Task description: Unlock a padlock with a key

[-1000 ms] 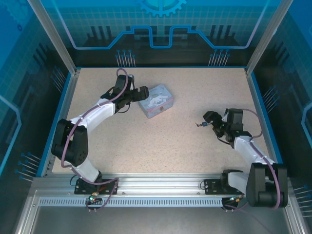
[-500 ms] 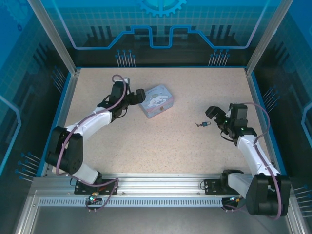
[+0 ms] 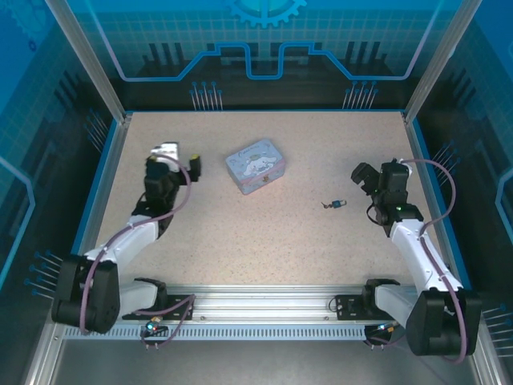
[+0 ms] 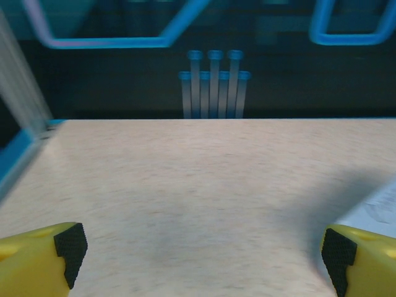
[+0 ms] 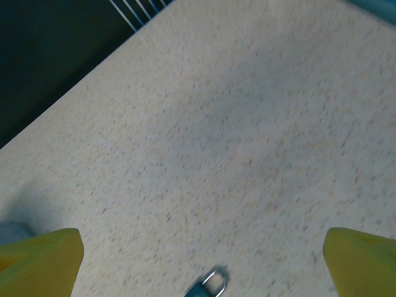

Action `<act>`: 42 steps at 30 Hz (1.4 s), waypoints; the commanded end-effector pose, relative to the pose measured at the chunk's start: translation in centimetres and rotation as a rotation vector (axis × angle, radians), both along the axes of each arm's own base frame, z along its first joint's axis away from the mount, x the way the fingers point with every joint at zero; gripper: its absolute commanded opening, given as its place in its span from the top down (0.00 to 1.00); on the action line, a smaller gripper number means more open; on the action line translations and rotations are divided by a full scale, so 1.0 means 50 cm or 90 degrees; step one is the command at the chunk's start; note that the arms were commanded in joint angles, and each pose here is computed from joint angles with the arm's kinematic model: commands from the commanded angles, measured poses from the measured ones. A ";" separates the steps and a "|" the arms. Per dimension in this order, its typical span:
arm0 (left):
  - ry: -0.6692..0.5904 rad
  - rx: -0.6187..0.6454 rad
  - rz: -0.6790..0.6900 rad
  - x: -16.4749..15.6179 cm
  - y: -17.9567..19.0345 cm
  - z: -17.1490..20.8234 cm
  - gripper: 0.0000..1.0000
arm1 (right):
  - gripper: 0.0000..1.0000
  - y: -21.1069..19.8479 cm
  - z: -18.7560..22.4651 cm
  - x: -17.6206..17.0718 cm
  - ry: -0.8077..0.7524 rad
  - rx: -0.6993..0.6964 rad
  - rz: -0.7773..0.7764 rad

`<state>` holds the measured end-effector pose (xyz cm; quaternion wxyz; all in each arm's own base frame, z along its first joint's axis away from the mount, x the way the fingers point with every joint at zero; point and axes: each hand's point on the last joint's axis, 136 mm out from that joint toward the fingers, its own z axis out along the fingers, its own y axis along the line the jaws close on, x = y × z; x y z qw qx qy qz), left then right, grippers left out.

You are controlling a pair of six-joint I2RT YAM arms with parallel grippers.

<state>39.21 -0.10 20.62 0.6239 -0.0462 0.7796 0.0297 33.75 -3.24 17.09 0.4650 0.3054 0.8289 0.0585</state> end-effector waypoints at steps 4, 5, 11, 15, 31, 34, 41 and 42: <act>0.035 -0.033 -0.012 -0.038 0.035 -0.075 0.01 | 0.00 0.012 0.039 0.046 -0.013 -0.230 0.021; 0.049 -0.040 -0.010 -0.040 0.035 -0.094 0.01 | 0.00 0.017 0.030 0.052 -0.006 -0.242 0.032; 0.043 -0.098 0.025 -0.038 0.044 -0.168 0.01 | 0.00 0.032 -0.014 0.077 0.001 -0.307 0.068; 0.022 -0.070 -0.005 -0.034 0.029 -0.167 0.01 | 0.00 0.028 -0.034 0.081 -0.028 -0.339 0.072; 0.050 -0.018 -0.063 -0.001 -0.020 -0.219 0.01 | 0.00 0.057 -0.076 0.072 -0.017 -0.372 0.131; 0.050 -0.017 -0.065 0.000 -0.021 -0.219 0.01 | 0.00 0.078 -0.087 0.068 -0.056 -0.405 0.159; 0.055 -0.017 -0.065 0.002 -0.021 -0.220 0.01 | 0.00 0.099 -0.084 0.053 -0.159 -0.420 0.214; 0.057 -0.018 -0.065 0.003 -0.021 -0.221 0.01 | 0.00 0.102 -0.089 0.055 -0.163 -0.418 0.222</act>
